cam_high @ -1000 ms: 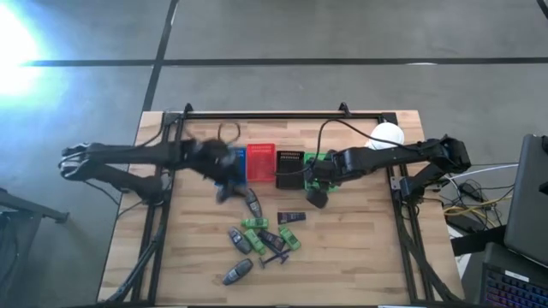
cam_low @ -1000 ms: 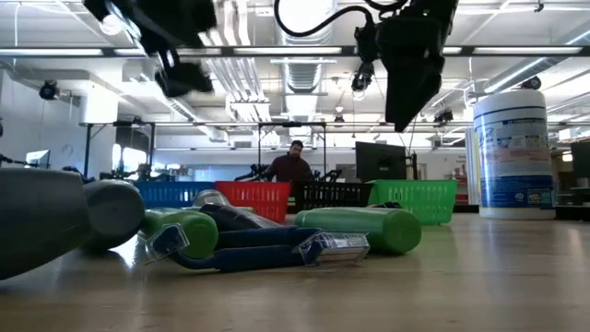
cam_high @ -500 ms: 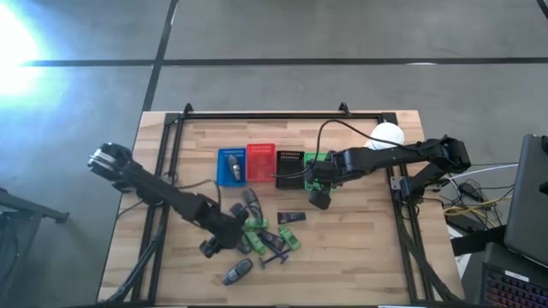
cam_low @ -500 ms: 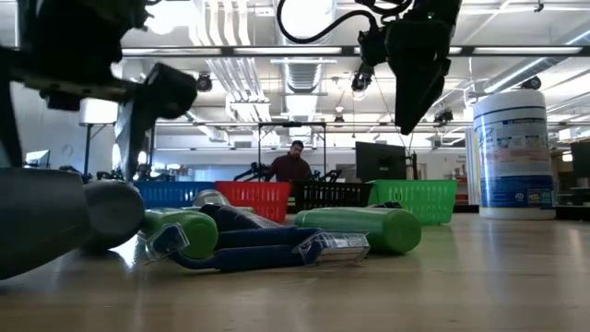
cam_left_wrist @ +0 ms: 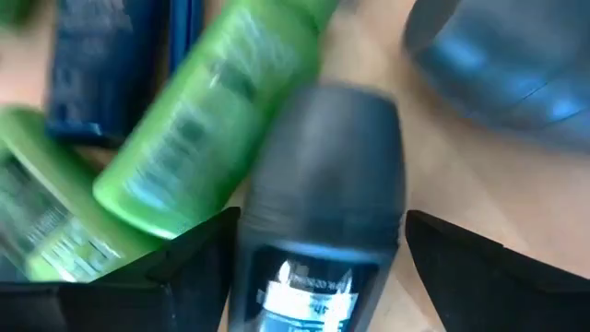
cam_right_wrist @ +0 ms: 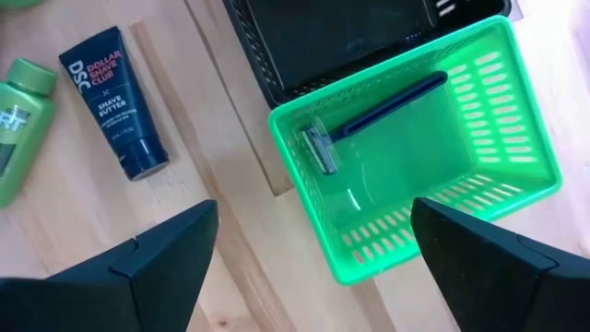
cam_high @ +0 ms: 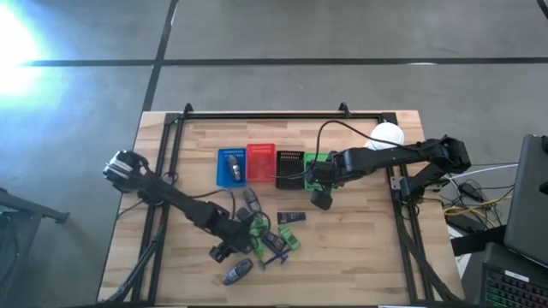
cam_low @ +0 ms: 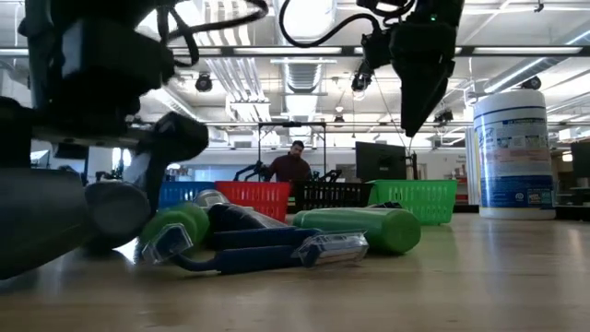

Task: Pick & Place Travel size toiletries
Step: Put the gray deodorant into the blue bin

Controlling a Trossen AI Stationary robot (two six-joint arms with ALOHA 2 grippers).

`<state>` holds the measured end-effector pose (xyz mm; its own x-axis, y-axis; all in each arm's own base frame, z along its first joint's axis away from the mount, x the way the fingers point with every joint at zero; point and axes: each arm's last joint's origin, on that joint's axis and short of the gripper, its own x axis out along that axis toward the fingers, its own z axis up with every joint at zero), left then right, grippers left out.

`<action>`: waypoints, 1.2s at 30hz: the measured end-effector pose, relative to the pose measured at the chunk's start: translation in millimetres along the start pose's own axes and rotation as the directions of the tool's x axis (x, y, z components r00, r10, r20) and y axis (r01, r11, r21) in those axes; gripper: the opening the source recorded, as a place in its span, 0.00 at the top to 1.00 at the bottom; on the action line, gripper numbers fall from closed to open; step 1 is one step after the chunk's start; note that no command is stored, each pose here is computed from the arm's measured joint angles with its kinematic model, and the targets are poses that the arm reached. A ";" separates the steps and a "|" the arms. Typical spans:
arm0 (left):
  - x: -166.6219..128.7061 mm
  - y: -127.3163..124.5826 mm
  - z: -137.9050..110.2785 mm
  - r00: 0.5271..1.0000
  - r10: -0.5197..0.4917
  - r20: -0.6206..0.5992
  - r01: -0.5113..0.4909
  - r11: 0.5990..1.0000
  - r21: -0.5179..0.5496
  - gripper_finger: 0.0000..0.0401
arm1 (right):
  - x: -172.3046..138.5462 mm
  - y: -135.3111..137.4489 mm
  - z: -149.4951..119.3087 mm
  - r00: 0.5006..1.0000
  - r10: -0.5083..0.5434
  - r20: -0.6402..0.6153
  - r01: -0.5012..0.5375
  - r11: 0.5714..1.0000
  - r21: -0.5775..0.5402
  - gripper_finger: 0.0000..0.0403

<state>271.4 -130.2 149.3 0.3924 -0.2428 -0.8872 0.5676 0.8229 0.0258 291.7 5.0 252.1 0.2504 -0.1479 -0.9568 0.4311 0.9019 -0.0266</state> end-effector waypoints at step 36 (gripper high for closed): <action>-151.5 125.4 -122.4 0.834 0.524 -0.172 -0.098 -0.166 -0.981 0.47 | 2.3 -17.9 16.3 0.986 -0.111 0.124 0.077 0.965 0.252 0.23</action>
<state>194.6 72.7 230.5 0.5002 0.3172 -0.8057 -0.8430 0.3911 -0.3693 298.6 -18.1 255.1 0.3062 -0.2959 -0.9048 0.6536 0.7564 -0.0262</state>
